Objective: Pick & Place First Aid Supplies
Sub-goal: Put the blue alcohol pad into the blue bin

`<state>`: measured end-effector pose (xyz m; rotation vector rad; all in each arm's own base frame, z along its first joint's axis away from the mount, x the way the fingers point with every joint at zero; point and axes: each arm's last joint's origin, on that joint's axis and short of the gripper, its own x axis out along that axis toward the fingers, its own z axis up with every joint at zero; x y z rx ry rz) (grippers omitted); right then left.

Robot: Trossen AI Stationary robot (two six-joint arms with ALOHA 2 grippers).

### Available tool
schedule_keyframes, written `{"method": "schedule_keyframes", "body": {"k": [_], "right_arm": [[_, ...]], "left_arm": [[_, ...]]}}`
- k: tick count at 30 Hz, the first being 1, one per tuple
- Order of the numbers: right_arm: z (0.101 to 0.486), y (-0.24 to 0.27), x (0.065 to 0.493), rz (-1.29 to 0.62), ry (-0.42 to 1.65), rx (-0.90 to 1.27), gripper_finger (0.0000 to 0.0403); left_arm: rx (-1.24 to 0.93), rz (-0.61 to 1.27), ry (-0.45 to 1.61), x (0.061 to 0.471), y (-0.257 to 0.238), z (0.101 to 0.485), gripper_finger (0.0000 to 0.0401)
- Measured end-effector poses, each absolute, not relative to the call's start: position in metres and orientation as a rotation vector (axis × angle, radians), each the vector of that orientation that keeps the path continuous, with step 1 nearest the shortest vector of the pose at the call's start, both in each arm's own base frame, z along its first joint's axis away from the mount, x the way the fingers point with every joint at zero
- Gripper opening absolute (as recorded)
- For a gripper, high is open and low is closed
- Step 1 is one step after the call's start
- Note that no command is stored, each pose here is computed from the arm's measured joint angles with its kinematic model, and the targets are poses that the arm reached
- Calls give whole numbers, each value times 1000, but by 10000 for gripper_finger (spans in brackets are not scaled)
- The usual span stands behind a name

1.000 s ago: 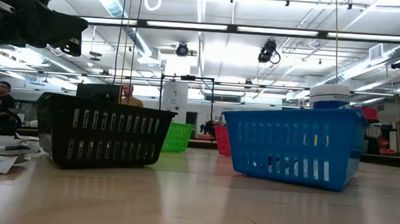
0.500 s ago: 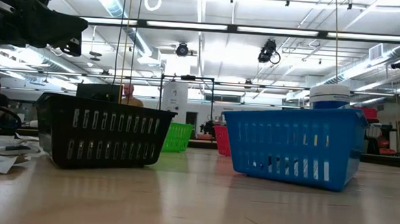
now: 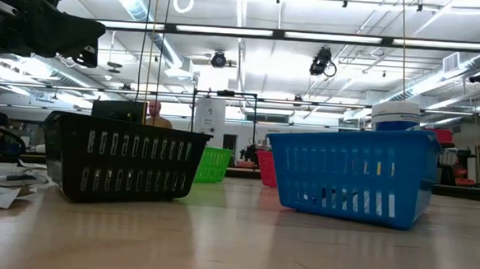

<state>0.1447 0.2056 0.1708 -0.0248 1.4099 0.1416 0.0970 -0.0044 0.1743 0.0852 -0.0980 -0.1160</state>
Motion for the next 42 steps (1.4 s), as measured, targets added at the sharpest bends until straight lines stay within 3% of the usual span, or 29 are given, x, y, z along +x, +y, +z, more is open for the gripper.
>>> {"method": "schedule_keyframes", "body": {"k": [20,33,42], "right_arm": [[232,163,243,104,1100,-29,204],[228,120,277,10,1062,7,204],[203,109,296,-25,1124,46,204]], "left_arm": [[85,-116,-98,97,-4,174,25],[85,-116,-98,97,-4,174,25],[85,-116,-98,97,-4,174,25]]}}
